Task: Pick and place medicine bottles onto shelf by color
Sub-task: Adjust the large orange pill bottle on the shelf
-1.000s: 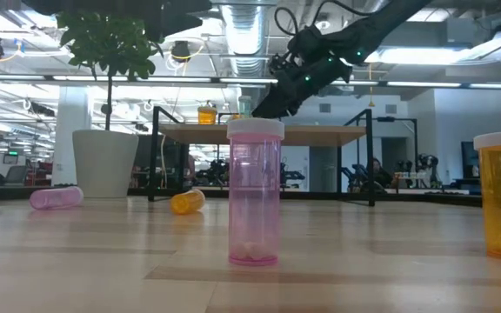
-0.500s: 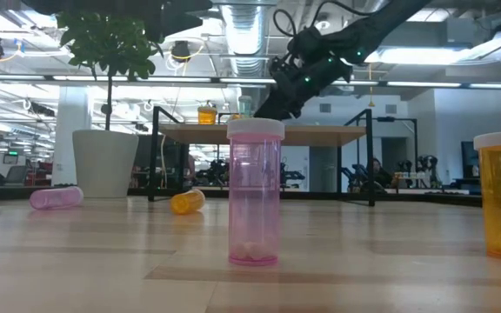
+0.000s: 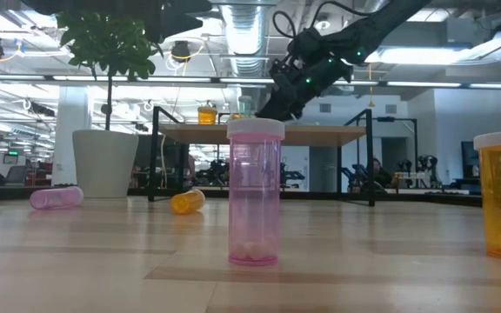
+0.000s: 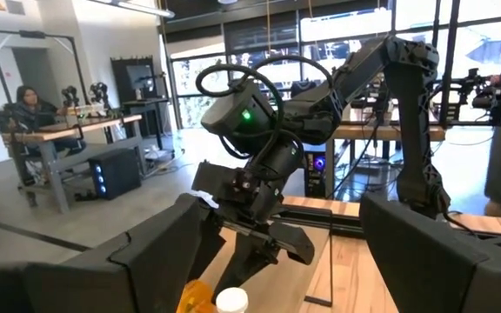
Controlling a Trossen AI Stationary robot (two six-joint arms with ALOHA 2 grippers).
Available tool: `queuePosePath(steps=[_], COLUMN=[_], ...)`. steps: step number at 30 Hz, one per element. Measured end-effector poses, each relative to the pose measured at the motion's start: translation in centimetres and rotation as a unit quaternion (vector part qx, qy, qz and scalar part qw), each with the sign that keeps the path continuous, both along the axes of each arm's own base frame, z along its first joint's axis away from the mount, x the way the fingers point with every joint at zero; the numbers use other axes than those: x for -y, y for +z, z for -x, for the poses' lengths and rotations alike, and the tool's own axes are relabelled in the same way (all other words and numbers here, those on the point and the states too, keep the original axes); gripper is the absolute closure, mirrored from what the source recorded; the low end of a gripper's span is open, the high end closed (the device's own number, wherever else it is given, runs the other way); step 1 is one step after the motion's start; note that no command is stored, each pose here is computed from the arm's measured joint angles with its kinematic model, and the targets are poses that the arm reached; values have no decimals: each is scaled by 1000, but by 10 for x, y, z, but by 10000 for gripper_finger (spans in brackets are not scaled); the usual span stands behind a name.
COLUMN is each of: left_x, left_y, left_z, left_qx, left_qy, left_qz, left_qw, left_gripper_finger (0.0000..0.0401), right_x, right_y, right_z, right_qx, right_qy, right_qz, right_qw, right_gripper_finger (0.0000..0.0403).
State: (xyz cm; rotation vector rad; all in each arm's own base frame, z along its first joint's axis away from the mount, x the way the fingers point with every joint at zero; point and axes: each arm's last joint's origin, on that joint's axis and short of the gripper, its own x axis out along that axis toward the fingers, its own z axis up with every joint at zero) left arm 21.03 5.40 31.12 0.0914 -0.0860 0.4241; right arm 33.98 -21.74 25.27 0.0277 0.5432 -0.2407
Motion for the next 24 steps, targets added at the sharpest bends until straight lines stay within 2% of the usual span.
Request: queuePosePath(steps=[9,24], left_x=[0,0], left_y=[0,0], left_z=[0,0], left_qx=[-2,-3], left_qy=[0,-1], left_qz=[1,1], left_qw=[1000,1000], left_gripper_finger=[95,95], right_x=[-5,-6], right_y=[3,3], right_z=[-5,-6], right_qx=[12,13], right_qy=[15,16], right_qz=[19,17], right_qw=[1000,1000], right_gripper_finger=[177,184])
